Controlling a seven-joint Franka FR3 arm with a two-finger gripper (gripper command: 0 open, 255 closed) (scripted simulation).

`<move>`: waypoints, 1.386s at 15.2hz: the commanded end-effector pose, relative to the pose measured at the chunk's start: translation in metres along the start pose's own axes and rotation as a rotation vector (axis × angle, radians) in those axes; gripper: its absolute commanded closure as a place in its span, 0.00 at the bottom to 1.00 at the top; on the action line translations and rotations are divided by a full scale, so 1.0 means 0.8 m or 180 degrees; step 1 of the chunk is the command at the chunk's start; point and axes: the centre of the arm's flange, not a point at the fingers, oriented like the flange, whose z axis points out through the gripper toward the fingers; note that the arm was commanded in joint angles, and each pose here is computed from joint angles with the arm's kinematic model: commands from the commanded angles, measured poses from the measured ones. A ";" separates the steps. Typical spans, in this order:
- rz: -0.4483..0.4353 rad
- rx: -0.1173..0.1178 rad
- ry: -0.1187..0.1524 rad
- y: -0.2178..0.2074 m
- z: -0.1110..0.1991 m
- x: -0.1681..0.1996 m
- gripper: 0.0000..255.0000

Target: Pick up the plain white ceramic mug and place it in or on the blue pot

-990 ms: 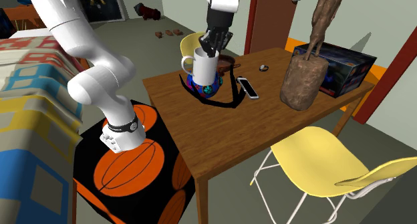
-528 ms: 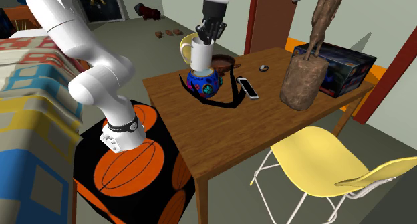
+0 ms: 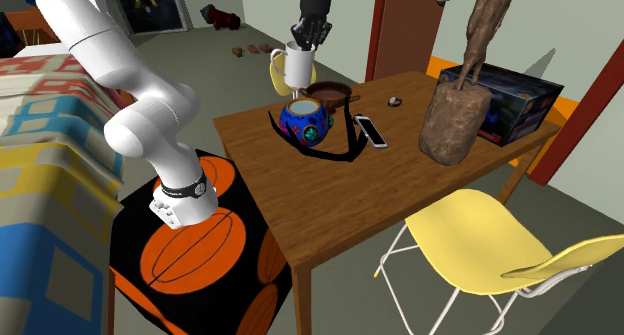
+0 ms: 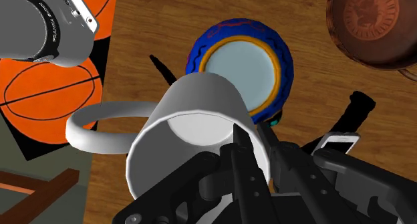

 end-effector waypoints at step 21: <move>0.0005 0.0001 -0.0002 -0.044 0.114 -0.043 1.00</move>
